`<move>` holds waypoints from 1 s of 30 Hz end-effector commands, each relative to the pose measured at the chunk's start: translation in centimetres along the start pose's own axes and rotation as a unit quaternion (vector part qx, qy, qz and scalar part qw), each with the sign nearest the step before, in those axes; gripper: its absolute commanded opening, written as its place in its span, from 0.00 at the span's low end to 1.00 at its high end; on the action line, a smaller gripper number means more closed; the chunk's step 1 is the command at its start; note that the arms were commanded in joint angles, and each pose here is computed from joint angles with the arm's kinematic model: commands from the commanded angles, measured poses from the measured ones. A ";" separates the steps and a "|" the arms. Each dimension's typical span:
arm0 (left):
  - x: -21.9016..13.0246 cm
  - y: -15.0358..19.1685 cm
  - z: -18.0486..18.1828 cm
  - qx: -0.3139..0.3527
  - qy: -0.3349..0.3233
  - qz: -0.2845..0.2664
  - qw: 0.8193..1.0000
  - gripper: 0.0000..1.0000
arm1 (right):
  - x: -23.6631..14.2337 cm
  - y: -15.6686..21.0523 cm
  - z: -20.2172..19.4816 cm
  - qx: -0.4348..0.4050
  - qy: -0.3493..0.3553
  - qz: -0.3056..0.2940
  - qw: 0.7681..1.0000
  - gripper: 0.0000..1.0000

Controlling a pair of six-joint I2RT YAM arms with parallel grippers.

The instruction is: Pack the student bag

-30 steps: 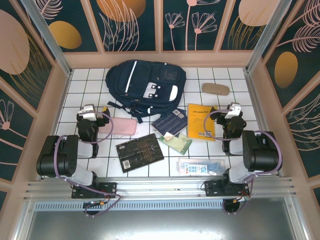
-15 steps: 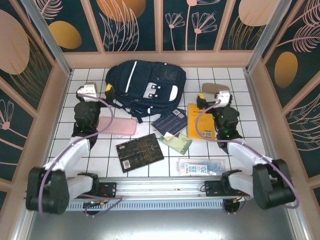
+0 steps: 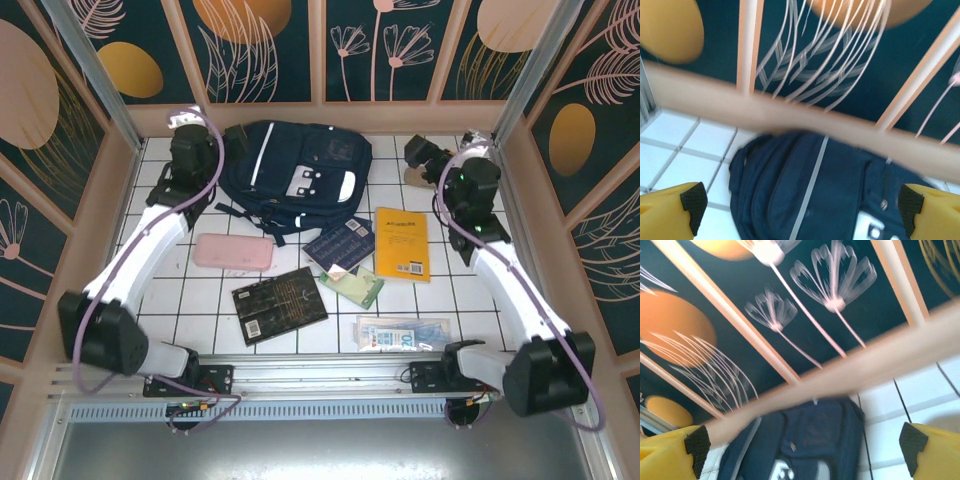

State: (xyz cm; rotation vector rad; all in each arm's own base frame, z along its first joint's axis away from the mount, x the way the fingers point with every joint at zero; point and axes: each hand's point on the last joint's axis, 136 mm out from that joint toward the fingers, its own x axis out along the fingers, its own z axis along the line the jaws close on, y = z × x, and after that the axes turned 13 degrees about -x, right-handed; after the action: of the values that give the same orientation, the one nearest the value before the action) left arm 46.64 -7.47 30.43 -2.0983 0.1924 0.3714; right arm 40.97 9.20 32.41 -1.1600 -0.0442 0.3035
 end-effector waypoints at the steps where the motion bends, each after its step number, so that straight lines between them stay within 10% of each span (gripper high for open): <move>1: 3.6 1.9 1.8 -0.070 0.020 0.084 0.994 0.99 | 2.1 7.1 2.5 0.046 -0.043 0.146 0.987 0.99; 12: 15.9 7.2 3.2 -0.109 0.062 0.204 0.971 0.88 | 8.0 19.5 3.7 0.125 -0.084 0.319 0.936 0.88; 30: 19.6 14.8 6.5 -0.100 0.035 0.294 0.950 0.80 | 10.7 26.4 0.2 0.122 -0.011 0.383 0.915 0.84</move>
State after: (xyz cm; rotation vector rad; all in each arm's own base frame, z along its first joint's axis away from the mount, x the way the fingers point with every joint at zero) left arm 59.79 -9.76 9.73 -2.2622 0.8440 0.6586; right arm 45.12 21.89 7.49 -0.8613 0.4196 0.9910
